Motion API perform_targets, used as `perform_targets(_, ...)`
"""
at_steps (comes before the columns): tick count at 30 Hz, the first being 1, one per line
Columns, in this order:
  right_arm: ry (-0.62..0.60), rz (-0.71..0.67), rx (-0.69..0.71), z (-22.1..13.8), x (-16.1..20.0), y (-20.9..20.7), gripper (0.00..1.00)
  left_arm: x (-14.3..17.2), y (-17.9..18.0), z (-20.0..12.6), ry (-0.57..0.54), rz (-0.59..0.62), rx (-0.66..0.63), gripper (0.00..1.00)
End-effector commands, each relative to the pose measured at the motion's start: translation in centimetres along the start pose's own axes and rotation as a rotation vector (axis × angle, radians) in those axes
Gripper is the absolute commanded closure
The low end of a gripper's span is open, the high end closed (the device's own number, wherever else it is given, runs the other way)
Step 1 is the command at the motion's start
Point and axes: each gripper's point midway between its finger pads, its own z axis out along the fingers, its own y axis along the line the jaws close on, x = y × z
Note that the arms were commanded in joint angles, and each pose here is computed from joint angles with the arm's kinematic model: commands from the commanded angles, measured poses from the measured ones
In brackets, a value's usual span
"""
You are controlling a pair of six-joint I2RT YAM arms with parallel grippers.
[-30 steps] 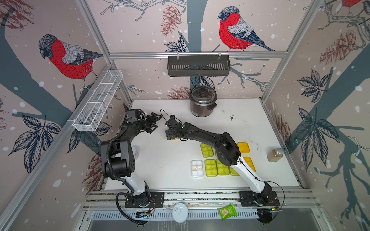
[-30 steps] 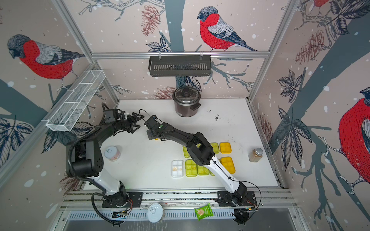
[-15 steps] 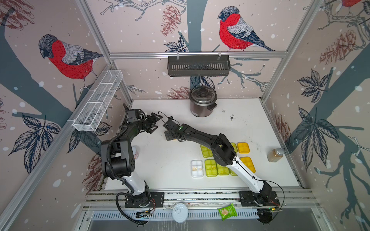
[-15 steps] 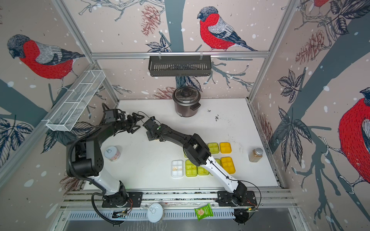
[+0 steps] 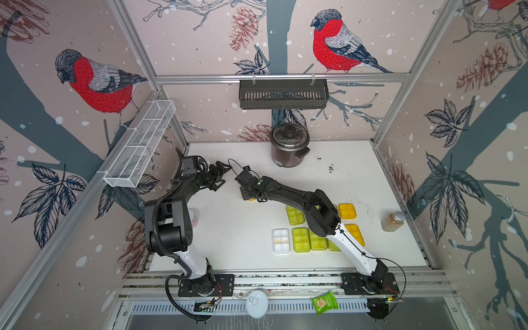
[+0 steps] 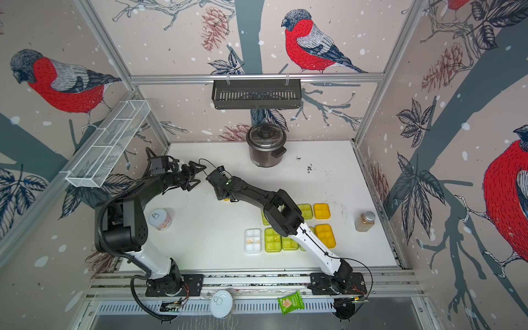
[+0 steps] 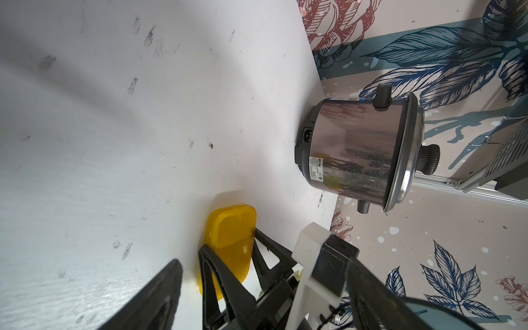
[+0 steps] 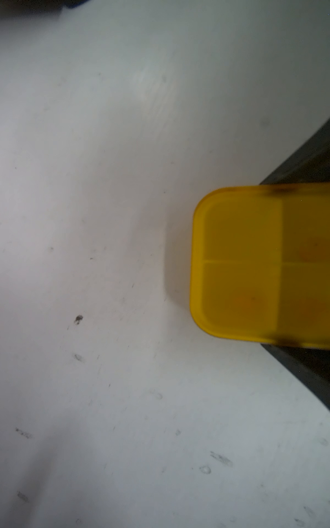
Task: Close pillboxes
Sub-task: Pick up the pillbox at the center of the board, then place the pillbox at the center of the board.
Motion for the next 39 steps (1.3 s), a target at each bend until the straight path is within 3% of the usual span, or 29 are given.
perform_targets(1,-0.059,0.05,-0.028,-2.0,-2.0,0.3,0.29,-0.2,-0.8,0.0,0.001,0.023,0.03,0.11)
perform_targets(9,-0.071,0.071,0.022,-5.3,-0.6,-2.3,0.29,-0.1,-1.0,-0.1,0.002,0.026,0.037,0.11)
perform_targets(17,-0.064,0.131,0.034,-9.5,5.9,-6.0,0.29,1.3,-2.5,0.6,0.029,0.09,0.036,0.12)
perform_targets(25,0.008,0.157,0.037,-8.9,11.1,-6.2,0.29,2.5,-2.6,1.8,0.059,0.131,-0.003,0.12)
perform_targets(39,0.055,0.151,0.029,-7.8,12.8,-5.2,0.23,2.8,-2.4,2.1,0.073,0.128,-0.005,0.12)
